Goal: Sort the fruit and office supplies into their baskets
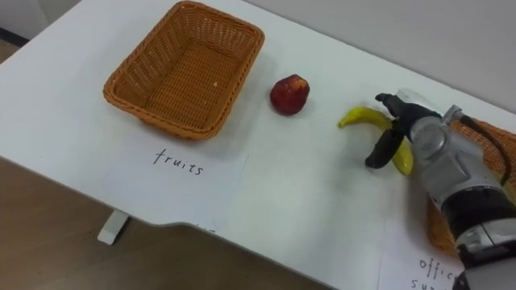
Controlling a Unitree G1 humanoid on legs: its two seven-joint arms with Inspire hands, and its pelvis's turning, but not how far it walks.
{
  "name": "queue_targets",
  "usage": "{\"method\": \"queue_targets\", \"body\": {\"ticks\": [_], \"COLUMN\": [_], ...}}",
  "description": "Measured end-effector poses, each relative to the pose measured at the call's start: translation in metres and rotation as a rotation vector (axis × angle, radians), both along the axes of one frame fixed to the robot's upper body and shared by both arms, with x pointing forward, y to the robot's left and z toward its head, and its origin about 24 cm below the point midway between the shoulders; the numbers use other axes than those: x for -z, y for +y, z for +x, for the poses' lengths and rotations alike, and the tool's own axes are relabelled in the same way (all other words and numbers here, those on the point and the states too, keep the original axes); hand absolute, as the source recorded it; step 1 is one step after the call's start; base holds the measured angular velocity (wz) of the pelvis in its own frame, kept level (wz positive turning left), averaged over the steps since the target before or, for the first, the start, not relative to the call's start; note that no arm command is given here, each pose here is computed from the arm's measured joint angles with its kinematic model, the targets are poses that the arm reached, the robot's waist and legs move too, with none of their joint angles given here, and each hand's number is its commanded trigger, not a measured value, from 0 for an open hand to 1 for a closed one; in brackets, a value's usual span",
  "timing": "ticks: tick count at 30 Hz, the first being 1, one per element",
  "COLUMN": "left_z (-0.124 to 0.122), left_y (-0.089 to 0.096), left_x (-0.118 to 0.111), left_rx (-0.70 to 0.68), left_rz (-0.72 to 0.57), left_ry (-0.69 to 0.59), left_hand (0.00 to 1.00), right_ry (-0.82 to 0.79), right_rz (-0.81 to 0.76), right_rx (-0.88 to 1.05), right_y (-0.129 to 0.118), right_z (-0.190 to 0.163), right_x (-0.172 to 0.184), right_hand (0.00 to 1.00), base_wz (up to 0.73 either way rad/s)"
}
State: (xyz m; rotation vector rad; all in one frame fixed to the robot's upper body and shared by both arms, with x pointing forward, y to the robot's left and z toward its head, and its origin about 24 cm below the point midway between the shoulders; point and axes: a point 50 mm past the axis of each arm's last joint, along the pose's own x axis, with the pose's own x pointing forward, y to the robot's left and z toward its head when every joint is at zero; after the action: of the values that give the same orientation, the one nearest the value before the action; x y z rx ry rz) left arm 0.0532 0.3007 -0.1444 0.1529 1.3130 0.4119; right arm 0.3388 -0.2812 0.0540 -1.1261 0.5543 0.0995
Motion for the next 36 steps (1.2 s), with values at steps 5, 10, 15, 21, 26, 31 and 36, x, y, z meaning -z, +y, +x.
{"method": "queue_targets", "body": {"ticks": [5,10,15,21,26,31,36], "left_z": [0.001,0.005,0.011,0.011,0.012,0.011,0.018], "left_y": [0.0,0.001,0.002,0.002,0.002,0.002,0.001], "left_x": [0.0,-0.001,-0.002,-0.002,-0.002,-0.002,-0.003], "left_rx": [0.005,0.007,0.034,0.052,0.052,0.051,0.059], "left_rz": [-0.008,-0.005,0.002,0.005,0.006,-0.001,0.0], "left_ry": [-0.004,-0.012,-0.02,-0.016,-0.02,-0.012,-0.03], "left_hand": [0.0,0.0,0.0,0.0,0.0,0.0,0.0], "right_ry": [-0.004,-0.002,0.008,0.006,0.002,0.011,0.052], "right_rz": [0.0,-0.015,-0.051,-0.058,-0.058,-0.072,-0.145], "right_rx": [-0.004,-0.011,-0.007,-0.019,-0.025,-0.034,-0.079], "right_y": [0.001,0.0,-0.003,-0.002,-0.001,0.0,0.003], "right_z": [0.001,0.001,0.006,0.008,0.008,0.008,0.008], "right_x": [-0.001,-0.001,-0.005,-0.007,-0.007,-0.007,-0.004], "right_hand": [0.0,0.0,0.0,0.0,0.0,0.0,0.0], "base_wz": [0.0,0.0,0.0,0.04,0.0,0.0,0.06]}}
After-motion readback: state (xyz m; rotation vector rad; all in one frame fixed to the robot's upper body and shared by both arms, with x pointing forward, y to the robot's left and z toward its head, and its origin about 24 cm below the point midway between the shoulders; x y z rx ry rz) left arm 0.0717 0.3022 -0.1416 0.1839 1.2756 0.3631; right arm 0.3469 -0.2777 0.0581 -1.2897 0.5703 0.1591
